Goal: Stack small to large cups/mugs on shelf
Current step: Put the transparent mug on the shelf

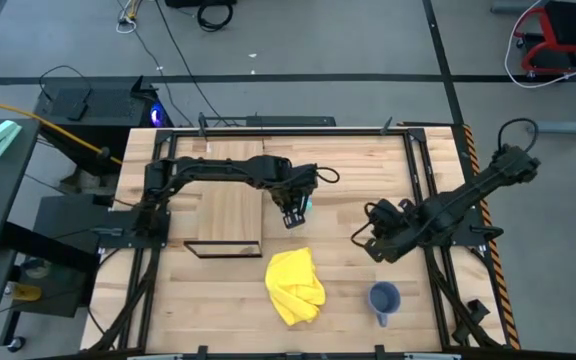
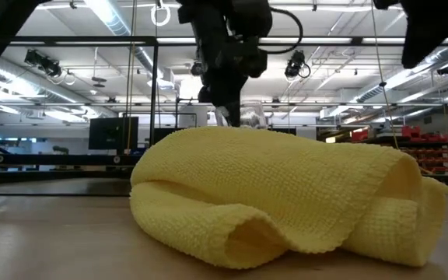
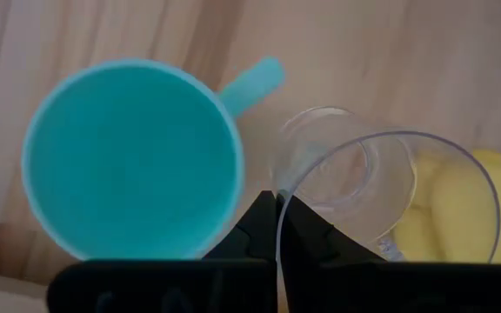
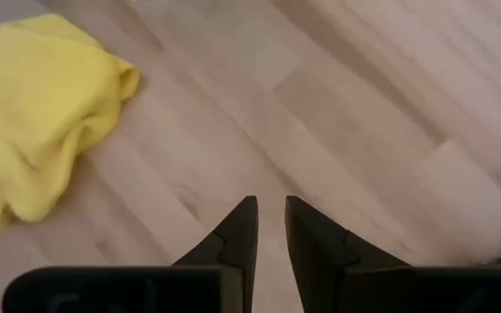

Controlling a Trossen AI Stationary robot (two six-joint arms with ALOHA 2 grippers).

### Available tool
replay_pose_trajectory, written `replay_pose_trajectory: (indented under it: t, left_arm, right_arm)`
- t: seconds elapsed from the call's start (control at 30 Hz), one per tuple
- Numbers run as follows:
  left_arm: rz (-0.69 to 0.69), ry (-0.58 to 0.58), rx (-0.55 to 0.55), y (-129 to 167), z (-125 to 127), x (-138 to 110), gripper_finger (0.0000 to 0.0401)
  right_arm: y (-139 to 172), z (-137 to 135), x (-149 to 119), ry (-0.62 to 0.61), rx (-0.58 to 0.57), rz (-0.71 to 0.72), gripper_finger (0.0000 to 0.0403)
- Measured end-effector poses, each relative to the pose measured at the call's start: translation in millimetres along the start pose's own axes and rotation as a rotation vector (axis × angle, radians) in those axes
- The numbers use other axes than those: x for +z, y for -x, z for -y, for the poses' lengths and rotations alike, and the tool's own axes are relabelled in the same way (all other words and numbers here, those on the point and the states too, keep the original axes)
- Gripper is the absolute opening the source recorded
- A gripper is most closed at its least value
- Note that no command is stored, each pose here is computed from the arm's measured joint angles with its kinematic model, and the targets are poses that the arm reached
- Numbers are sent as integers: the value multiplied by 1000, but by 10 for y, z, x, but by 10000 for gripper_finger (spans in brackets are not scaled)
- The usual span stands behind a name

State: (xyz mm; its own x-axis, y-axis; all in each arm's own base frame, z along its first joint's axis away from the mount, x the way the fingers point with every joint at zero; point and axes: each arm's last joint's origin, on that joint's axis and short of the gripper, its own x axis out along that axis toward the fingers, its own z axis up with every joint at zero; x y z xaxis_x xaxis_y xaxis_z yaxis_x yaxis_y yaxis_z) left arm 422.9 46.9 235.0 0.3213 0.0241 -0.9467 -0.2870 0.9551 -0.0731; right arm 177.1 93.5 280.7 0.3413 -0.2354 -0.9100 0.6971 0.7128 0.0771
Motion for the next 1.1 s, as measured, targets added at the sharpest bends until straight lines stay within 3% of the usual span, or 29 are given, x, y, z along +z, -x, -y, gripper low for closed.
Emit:
replay_pose_trajectory:
  t: [0.17,0.43,1.1]
  left_arm:
    - [-28,2,7,-145,2,1,6]
    - [-59,3,32,-243,31,-24,7]
    - [-53,-7,22,-216,36,-21,75]
  right_arm:
    - [-110,86,-138,-7,12,-5,70]
    - [-234,-6,-201,38,6,-10,70]
    - [-248,-19,-202,25,4,-10,70]
